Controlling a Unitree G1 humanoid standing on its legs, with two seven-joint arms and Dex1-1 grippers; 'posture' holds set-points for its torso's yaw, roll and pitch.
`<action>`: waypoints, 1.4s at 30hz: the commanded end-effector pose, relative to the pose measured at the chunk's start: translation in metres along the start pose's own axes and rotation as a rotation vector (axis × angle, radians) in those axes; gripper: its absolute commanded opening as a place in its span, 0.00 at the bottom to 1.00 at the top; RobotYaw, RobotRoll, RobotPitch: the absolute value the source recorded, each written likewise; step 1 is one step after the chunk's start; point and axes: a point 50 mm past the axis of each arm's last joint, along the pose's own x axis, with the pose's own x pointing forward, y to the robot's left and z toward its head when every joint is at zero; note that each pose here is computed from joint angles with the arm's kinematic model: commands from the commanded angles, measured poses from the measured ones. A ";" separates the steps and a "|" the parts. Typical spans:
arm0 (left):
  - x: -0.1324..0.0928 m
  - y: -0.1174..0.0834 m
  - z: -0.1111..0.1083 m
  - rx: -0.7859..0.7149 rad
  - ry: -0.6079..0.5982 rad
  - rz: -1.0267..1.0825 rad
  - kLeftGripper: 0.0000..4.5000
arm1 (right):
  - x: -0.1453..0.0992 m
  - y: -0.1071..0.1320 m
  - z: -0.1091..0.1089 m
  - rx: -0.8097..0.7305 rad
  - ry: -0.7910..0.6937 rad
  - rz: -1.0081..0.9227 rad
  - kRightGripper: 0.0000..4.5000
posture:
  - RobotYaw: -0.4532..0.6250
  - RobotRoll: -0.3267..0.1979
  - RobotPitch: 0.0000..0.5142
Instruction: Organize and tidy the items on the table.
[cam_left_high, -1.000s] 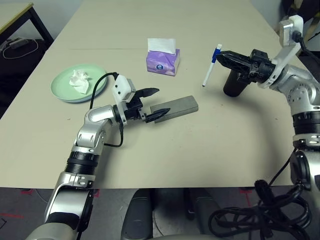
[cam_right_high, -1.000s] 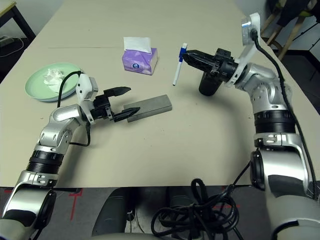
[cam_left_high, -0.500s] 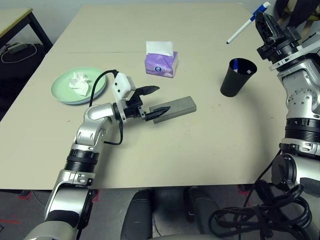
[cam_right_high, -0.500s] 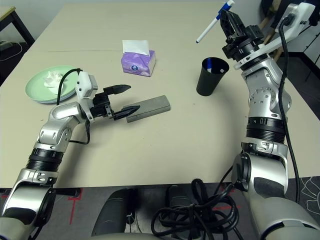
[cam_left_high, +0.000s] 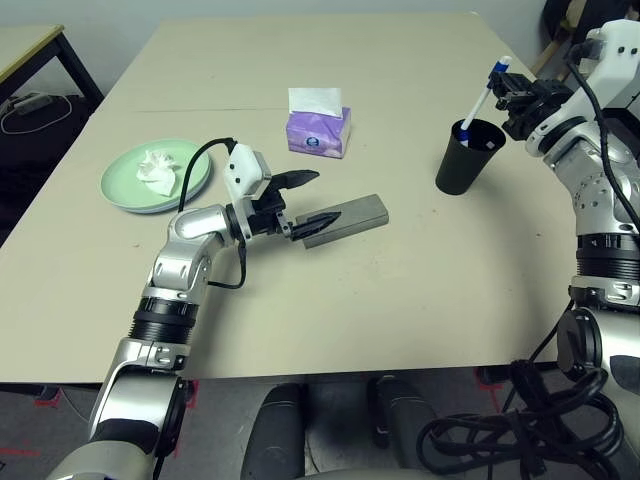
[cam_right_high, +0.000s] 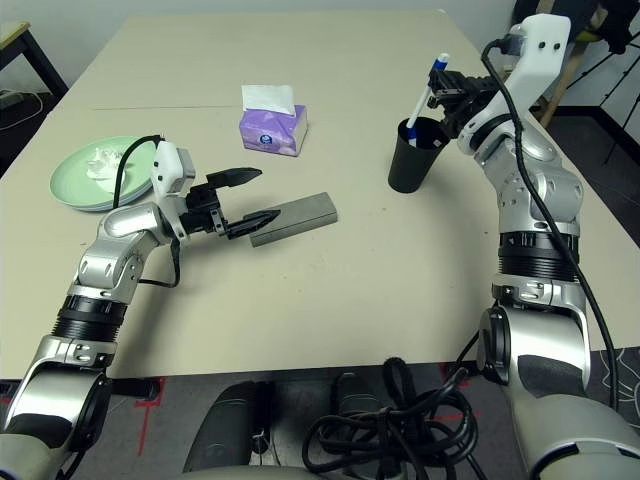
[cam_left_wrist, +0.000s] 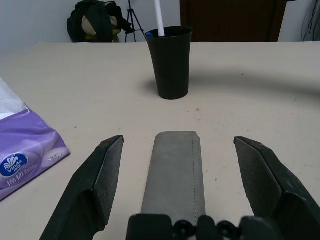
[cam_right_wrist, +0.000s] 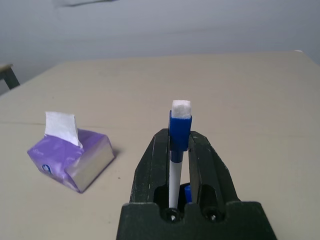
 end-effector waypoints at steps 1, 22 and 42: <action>-0.001 -0.001 -0.003 0.002 0.019 -0.004 1.00 | -0.004 -0.001 -0.001 -0.032 0.025 -0.005 0.09 | 0.49 0.62 0.16; 0.002 0.001 -0.004 0.000 0.018 -0.012 1.00 | -0.013 0.000 -0.009 -0.079 0.103 -0.007 0.75 | 0.47 0.62 0.16; -0.009 0.033 0.001 -0.033 -0.065 0.538 1.00 | -0.042 0.018 -0.058 0.018 -0.212 0.241 0.99 | 0.48 0.62 0.17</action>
